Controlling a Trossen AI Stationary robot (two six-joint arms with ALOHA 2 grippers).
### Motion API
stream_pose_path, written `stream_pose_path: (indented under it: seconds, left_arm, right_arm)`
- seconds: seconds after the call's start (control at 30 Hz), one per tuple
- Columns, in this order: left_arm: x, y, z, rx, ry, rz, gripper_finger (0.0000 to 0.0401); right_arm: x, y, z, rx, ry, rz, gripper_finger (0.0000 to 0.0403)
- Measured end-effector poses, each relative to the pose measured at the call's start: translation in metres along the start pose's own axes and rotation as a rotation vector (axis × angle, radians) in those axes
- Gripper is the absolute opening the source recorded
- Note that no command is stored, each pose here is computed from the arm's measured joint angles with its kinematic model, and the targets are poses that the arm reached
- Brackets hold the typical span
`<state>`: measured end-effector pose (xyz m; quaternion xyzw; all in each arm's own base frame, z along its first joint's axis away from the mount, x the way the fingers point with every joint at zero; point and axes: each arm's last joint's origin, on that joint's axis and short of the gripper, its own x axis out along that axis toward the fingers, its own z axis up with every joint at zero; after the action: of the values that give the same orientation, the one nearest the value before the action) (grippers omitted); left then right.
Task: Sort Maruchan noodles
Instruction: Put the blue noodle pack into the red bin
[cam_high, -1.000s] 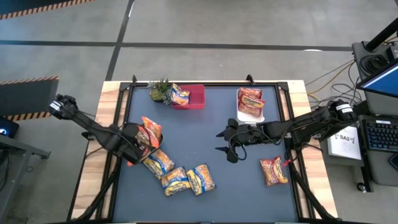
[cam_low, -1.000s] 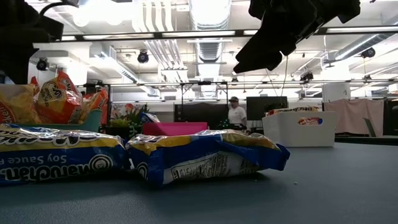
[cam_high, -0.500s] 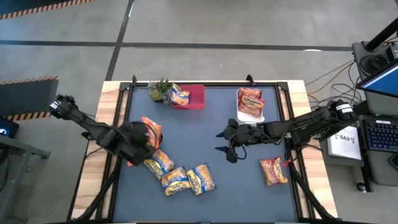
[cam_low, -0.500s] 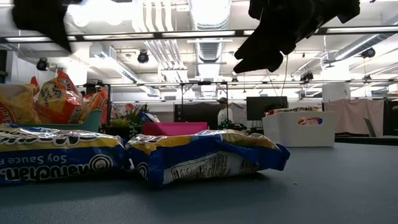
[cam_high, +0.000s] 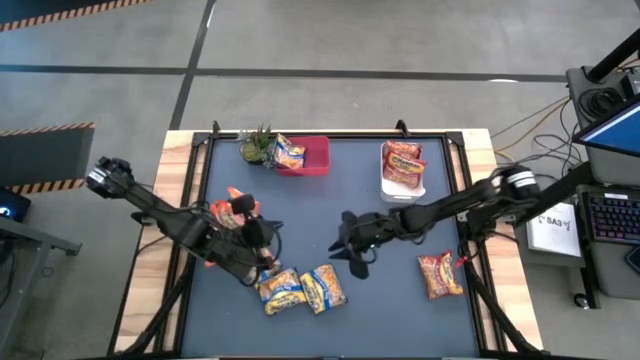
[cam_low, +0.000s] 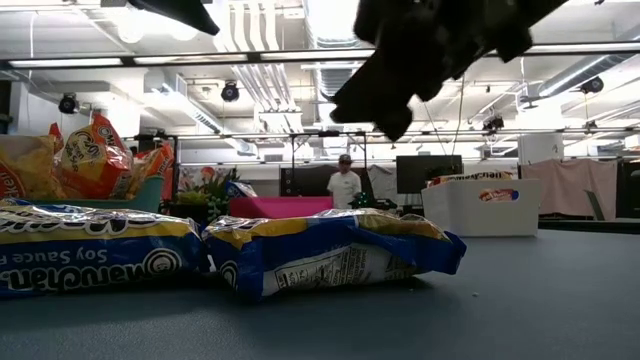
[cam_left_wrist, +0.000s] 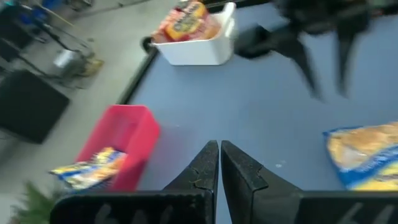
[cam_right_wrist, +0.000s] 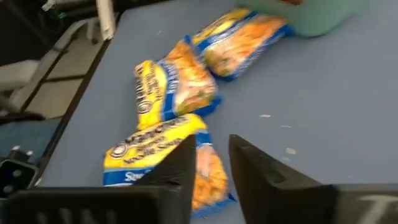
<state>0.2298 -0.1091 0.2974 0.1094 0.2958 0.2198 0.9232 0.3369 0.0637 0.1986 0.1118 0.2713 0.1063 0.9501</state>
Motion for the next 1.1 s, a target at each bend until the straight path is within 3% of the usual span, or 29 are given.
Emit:
stream_pose_path:
  seconds: [0.23, 0.73, 1.1]
  left_arm:
    - [0.002, -0.001, 0.000, 0.025, -0.015, 0.057, 0.0001]
    - [0.002, -0.002, 0.000, 0.005, -0.023, 0.053, 0.0001]
    - [0.002, -0.002, 0.001, 0.003, -0.035, 0.066, 0.0001]
  right_arm:
    - [0.036, 0.012, -0.001, -0.014, 0.068, 0.097, 0.0013]
    - [0.084, 0.015, -0.022, -0.033, 0.215, 0.117, 0.0009]
    - [0.093, 0.000, -0.026, 0.017, 0.243, 0.108, 0.0009]
